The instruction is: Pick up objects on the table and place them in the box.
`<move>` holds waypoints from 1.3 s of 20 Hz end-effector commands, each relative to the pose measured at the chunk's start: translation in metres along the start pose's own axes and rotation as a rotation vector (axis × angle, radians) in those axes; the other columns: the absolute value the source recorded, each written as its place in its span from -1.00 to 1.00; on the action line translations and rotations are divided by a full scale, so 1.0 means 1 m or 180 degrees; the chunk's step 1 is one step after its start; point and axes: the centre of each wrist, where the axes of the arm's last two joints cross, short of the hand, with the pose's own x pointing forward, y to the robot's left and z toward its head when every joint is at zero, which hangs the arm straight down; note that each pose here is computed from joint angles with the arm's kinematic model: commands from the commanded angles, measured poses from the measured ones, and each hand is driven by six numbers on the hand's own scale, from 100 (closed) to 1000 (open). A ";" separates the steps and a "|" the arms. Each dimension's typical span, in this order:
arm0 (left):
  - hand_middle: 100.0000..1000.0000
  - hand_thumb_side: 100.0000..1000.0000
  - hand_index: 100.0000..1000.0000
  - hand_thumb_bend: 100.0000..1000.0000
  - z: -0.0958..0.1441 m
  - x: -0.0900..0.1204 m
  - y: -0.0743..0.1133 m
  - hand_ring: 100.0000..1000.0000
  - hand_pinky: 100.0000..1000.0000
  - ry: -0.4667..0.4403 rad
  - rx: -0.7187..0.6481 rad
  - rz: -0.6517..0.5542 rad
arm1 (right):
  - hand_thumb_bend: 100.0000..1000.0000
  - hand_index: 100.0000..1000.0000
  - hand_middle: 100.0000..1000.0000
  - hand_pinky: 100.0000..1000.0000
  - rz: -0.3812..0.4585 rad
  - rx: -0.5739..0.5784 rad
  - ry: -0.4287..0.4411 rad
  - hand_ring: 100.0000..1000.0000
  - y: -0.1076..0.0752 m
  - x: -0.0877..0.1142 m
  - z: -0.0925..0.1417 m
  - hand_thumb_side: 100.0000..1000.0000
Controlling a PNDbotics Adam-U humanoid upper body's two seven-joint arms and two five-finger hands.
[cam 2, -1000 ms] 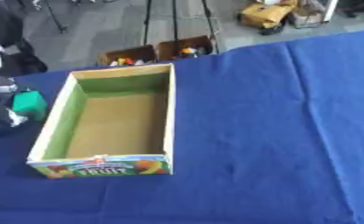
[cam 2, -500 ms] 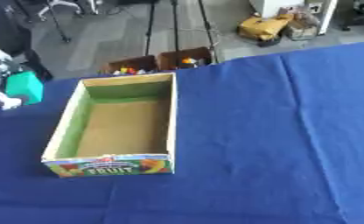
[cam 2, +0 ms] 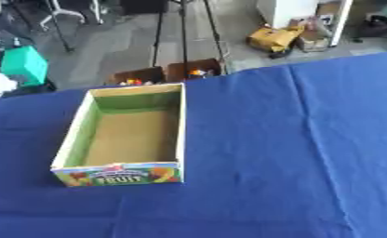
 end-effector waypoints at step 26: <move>-0.06 -0.40 0.26 -1.00 -0.083 0.093 -0.044 -0.13 -0.47 -0.0827 -0.0676 -0.0002 | -1.00 0.40 -0.11 0.38 -0.0152 -0.0041 -0.0020 0.37 0.008 0.006 -0.001 0.33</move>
